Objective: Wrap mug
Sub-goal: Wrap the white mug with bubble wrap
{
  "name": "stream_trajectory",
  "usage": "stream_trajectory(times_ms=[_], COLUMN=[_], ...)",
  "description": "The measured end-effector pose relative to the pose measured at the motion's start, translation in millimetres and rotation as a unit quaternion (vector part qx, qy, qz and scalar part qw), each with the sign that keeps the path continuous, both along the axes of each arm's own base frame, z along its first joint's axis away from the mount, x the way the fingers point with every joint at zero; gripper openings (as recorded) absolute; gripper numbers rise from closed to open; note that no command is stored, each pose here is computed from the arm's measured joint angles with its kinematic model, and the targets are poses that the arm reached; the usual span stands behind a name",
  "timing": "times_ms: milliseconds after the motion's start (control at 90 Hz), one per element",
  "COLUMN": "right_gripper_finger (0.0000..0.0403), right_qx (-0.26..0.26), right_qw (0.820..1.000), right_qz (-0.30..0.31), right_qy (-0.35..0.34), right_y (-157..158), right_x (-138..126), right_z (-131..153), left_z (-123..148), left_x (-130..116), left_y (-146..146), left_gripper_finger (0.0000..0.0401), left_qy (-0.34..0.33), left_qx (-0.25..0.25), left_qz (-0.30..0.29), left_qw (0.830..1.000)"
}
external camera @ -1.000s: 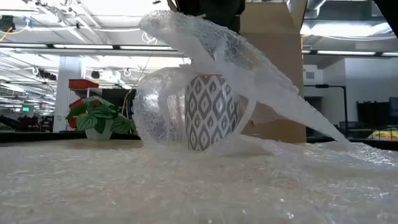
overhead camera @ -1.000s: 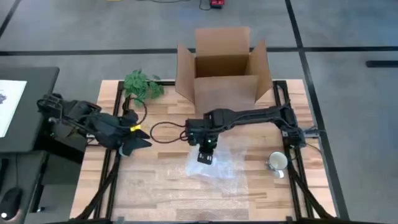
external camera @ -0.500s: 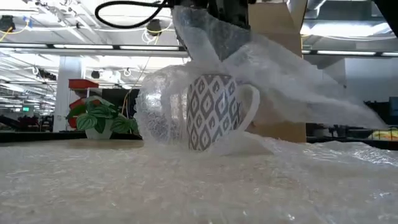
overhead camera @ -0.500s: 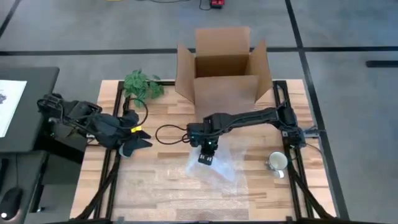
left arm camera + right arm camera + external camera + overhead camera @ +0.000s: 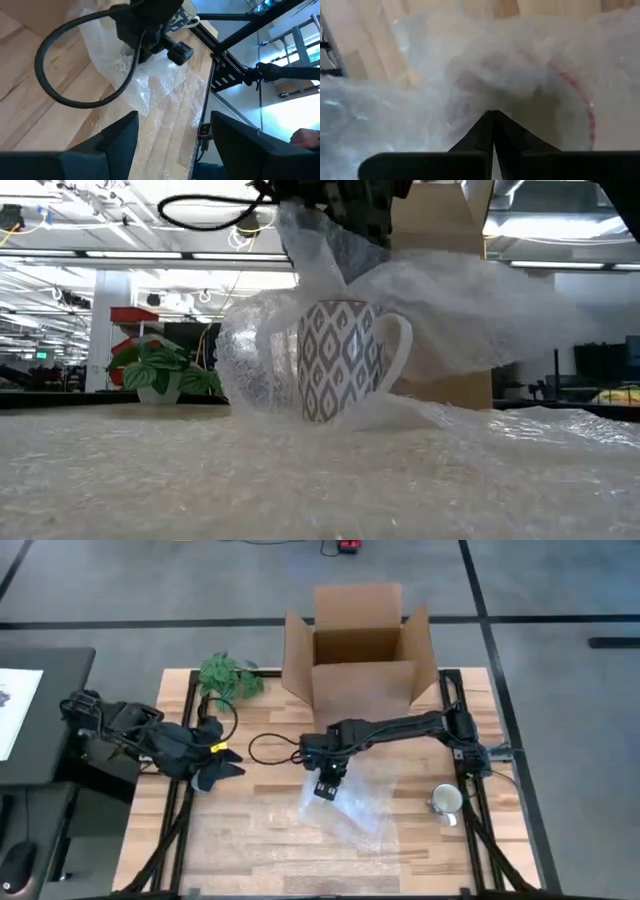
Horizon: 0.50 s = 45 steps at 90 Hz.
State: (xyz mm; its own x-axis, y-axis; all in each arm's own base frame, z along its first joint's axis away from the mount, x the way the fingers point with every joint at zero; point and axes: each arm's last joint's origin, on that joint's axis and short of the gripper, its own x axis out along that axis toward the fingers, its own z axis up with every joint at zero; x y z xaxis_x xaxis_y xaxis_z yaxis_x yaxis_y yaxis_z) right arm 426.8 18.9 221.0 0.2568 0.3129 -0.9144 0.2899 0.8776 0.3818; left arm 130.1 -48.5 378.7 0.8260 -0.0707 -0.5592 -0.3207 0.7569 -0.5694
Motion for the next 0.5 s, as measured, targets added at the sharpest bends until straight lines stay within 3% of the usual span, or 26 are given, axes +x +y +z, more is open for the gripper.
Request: stream_trajectory(times_ms=[244, 500], right_gripper_finger=[0.0, 0.0], right_qx=[-0.029, -0.037], right_qw=[0.999, 0.998], right_qz=[-0.025, -0.041], right_qy=[0.016, 0.011], right_y=[-4.3, -6.1], right_x=[-5.3, -2.9], right_z=[-23.9, -22.1], left_z=[0.1, 0.1], left_x=[0.1, 0.1], left_y=[0.2, 0.5], left_gripper_finger=[0.0226, 0.0226], left_qy=[-0.001, -0.002], left_qx=[0.002, 0.005], left_qz=[0.004, 0.008], left_qw=[1.0, 1.0])
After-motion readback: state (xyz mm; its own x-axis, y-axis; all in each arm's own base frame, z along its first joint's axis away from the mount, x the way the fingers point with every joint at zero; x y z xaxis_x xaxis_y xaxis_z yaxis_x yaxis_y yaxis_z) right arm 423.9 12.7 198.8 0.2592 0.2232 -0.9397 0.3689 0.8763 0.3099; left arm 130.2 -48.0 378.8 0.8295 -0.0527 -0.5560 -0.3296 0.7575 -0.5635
